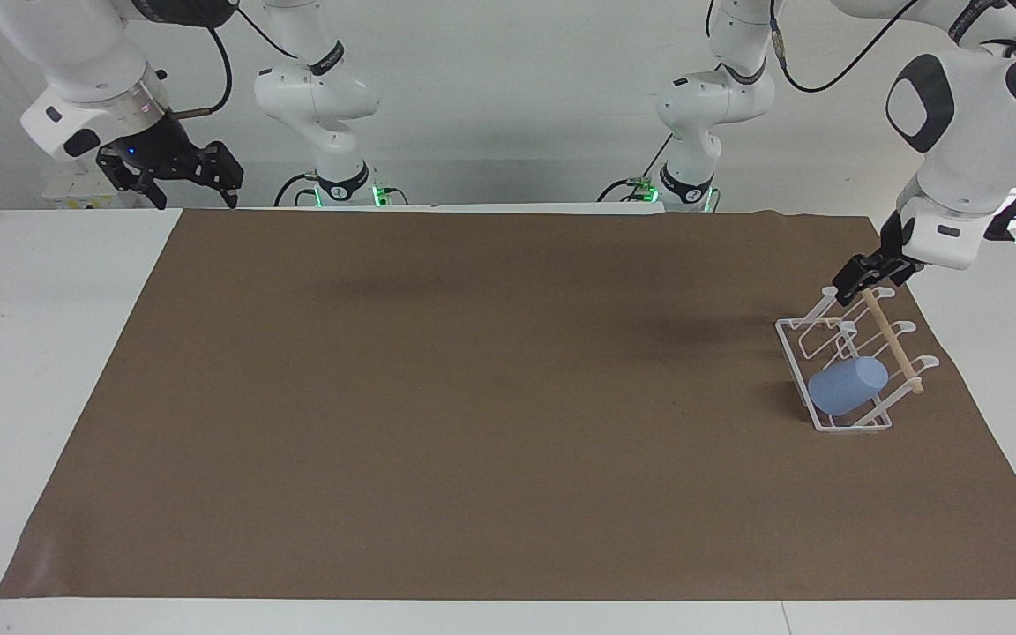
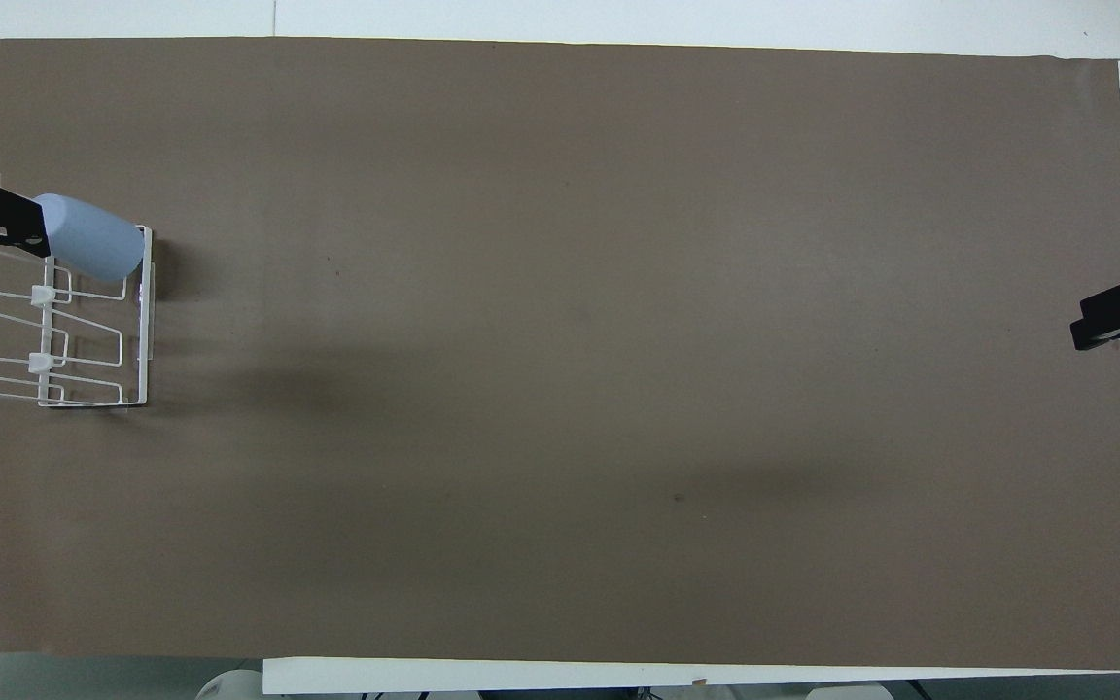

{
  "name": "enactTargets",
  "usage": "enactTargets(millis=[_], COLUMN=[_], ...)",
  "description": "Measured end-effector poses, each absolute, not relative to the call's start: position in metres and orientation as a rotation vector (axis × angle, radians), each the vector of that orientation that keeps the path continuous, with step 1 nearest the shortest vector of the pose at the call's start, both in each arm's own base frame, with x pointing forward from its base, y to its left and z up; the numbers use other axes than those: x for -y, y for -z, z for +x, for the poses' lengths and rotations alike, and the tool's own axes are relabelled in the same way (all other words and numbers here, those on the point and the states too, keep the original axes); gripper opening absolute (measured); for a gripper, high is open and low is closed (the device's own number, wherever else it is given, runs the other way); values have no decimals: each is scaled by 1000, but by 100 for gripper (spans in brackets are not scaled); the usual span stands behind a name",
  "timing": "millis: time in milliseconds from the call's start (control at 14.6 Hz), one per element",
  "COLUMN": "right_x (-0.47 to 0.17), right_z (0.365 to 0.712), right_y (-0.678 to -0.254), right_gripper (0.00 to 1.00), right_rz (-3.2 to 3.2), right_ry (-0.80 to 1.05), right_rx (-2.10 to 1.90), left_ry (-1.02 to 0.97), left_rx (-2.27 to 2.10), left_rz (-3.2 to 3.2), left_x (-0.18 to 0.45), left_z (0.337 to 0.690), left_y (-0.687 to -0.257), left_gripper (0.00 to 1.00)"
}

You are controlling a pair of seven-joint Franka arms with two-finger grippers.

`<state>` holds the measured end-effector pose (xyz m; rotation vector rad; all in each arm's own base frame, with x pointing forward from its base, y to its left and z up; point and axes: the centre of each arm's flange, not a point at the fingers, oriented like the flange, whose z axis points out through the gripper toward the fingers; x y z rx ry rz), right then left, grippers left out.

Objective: Hang cup on cup holder

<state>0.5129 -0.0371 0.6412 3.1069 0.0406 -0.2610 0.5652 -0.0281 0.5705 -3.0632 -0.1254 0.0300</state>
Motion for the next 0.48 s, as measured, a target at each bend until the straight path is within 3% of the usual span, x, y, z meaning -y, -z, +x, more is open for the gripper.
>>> enactTargets(millis=[274,479], right_x=[37,37], right_z=[513,513], right_y=[-641,-641], right_gripper=[100,100], right_rz=[3107,3107], right_ry=[261,261], right_rx=[-41,-41], left_ry=[11,-23], left_rx=[-30,-38], left_rz=[-3128,-3142], left_x=[77,81], left_z=[552,547], left_y=[-605,-630], left_gripper=[100,100])
